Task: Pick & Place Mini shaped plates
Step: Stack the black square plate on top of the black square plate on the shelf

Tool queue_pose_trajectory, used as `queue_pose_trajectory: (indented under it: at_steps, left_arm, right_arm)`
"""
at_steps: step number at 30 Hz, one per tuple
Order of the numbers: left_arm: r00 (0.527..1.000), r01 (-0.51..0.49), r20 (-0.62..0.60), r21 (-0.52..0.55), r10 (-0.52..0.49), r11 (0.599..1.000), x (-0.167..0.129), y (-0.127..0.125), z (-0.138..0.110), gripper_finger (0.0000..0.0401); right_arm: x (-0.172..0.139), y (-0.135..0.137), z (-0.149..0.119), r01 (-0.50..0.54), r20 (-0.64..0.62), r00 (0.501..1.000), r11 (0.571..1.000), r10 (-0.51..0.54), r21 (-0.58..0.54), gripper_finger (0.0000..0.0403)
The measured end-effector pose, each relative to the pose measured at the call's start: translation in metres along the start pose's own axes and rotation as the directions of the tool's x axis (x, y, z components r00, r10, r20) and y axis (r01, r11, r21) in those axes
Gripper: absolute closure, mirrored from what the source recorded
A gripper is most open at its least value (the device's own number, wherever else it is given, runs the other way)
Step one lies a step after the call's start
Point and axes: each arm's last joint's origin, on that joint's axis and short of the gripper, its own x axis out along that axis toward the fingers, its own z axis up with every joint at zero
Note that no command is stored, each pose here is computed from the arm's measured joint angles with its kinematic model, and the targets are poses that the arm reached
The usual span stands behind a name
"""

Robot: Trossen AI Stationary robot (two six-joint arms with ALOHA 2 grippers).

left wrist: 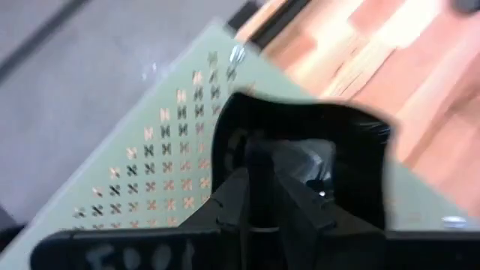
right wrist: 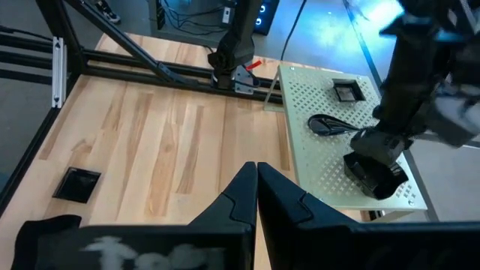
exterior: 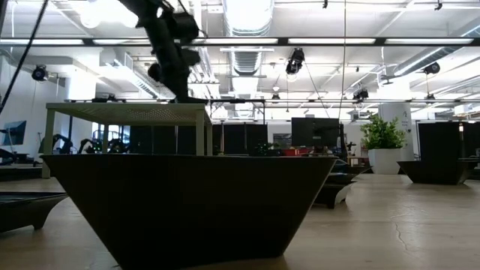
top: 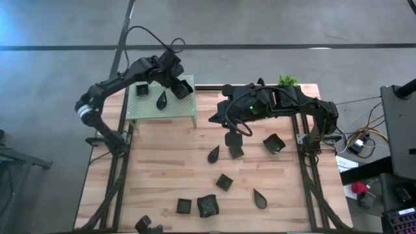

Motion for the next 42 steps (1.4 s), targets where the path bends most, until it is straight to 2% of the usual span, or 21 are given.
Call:
queue_pose_trajectory:
  at_steps: [4, 7, 13, 18, 24, 29, 33, 38, 42]
  left_arm:
    - [0.995, 0.020, 0.100, 0.059, -0.025, 0.998, -0.036, -0.010, -0.003, 0.0344]
    - [0.985, 0.048, 0.157, 0.163, -0.073, 0.985, -0.064, -0.026, -0.013, 0.0343]
    - [0.977, 0.074, 0.157, 0.391, -0.146, 0.917, -0.097, -0.072, -0.056, 0.0343]
    - [0.978, 0.068, 0.141, 0.479, -0.153, 0.875, -0.110, -0.104, -0.100, 0.0343]
    - [0.963, 0.179, 0.065, 0.564, -0.260, 0.806, -0.108, -0.142, -0.156, 0.0343]
    - [0.947, 0.256, -0.019, 0.649, -0.321, 0.716, -0.094, -0.169, -0.203, 0.0343]
    - [0.912, 0.325, -0.044, 0.681, -0.407, 0.656, -0.084, -0.190, -0.233, 0.0343]
    - [0.870, 0.406, -0.066, 0.658, -0.489, 0.634, -0.071, -0.210, -0.258, 0.0343]
    - [0.811, 0.508, -0.113, 0.623, -0.574, 0.595, -0.055, -0.226, -0.272, 0.0343]
  right_arm:
    - [0.000, 0.000, 0.000, 0.000, 0.000, 1.000, 1.000, 0.000, 0.000, 0.0394]
    - [0.000, 0.000, 0.000, 0.000, -0.001, 1.000, 1.000, 0.000, -0.001, 0.0394]
    - [0.000, 0.000, 0.000, -0.001, -0.002, 1.000, 1.000, 0.001, 0.000, 0.0394]
    - [0.000, 0.000, 0.000, -0.002, -0.002, 1.000, 1.000, 0.002, 0.000, 0.0394]
    - [0.000, 0.000, 0.000, -0.002, -0.002, 1.000, 1.000, 0.002, -0.001, 0.0394]
    - [0.000, 0.000, 0.000, -0.003, -0.002, 1.000, 1.000, 0.003, -0.001, 0.0394]
    - [0.000, 0.000, 0.000, -0.004, -0.002, 1.000, 1.000, 0.004, -0.009, 0.0394]
    - [0.000, 0.001, -0.001, -0.015, -0.011, 1.000, 1.000, 0.015, -0.026, 0.0394]
    - [0.000, 0.001, -0.003, -0.018, -0.029, 0.999, 0.999, 0.017, -0.028, 0.0394]
